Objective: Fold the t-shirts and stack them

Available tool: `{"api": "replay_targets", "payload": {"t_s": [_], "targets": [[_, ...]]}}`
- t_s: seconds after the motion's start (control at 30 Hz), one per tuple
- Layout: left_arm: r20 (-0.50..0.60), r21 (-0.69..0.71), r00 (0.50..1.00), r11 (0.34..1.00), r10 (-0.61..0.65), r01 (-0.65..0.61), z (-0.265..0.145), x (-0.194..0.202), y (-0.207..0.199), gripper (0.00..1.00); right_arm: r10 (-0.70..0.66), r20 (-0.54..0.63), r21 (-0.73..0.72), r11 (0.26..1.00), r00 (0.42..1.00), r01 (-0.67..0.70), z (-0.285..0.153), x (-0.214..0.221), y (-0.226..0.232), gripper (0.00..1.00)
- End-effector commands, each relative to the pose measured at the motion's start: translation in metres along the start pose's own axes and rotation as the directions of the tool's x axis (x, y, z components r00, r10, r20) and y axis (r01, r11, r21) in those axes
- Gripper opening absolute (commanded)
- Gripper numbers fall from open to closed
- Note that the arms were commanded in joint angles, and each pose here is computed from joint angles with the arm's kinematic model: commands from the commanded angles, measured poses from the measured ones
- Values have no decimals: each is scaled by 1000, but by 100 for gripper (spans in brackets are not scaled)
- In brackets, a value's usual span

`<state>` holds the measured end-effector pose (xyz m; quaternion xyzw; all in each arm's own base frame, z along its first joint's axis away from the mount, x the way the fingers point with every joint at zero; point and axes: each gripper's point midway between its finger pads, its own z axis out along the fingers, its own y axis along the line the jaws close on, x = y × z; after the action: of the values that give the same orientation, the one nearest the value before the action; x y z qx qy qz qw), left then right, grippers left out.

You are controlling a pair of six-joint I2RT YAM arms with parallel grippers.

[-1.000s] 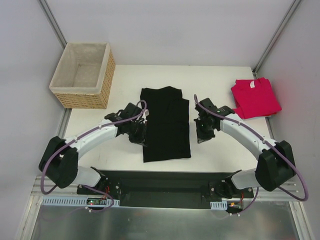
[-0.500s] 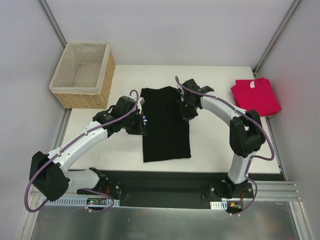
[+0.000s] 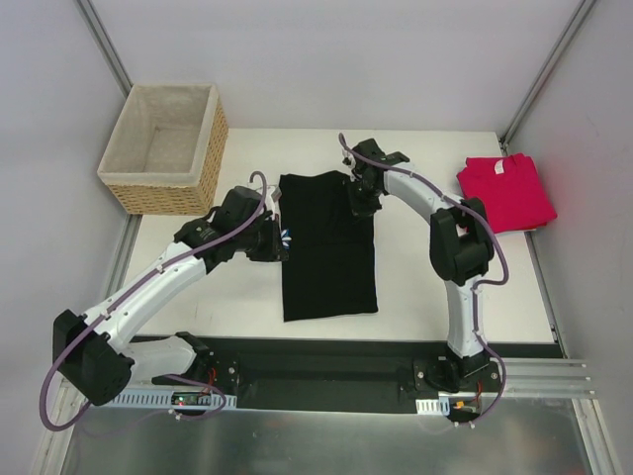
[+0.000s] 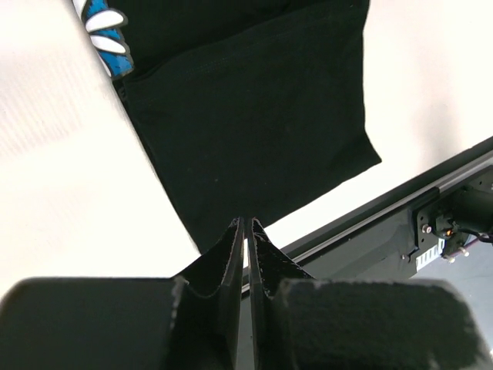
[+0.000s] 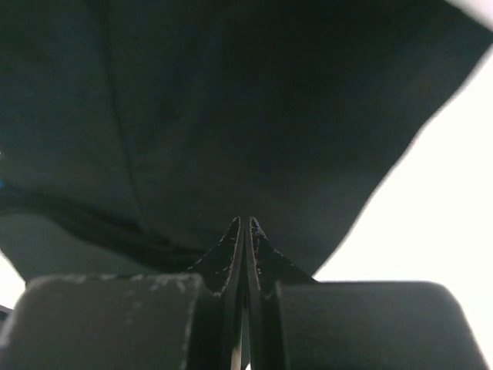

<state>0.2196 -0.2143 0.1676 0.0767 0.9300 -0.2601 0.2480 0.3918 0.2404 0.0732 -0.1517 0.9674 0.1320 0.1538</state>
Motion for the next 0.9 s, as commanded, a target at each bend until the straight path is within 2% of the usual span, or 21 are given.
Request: {"api": "replay_targets", "payload": {"t_s": [0.0,0.2,0.4,0.6,0.87], "targets": [[69,0,998,1000,6,-6,-18,-6,-2,4,18,-13,-49,999,1000,-18,9,-6,11,1],[51,-5,999,1000,-6,6,-15,0,0,4,45,-35,-45,998,998,-47,16,-8,11,1],[64,-10,998,1000,1,-1,-21,-7,-3,3,86,-181,79,994,980,-72,13,31,-8,1],[64,-22,998,1000,6,-4,-24,-10,-3,3,70,-204,187,982,976,-31,-2,56,-27,1],[66,-24,998,1000,-1,2,-27,-11,-3,2,57,-276,237,971,959,11,7,89,-44,1]]}}
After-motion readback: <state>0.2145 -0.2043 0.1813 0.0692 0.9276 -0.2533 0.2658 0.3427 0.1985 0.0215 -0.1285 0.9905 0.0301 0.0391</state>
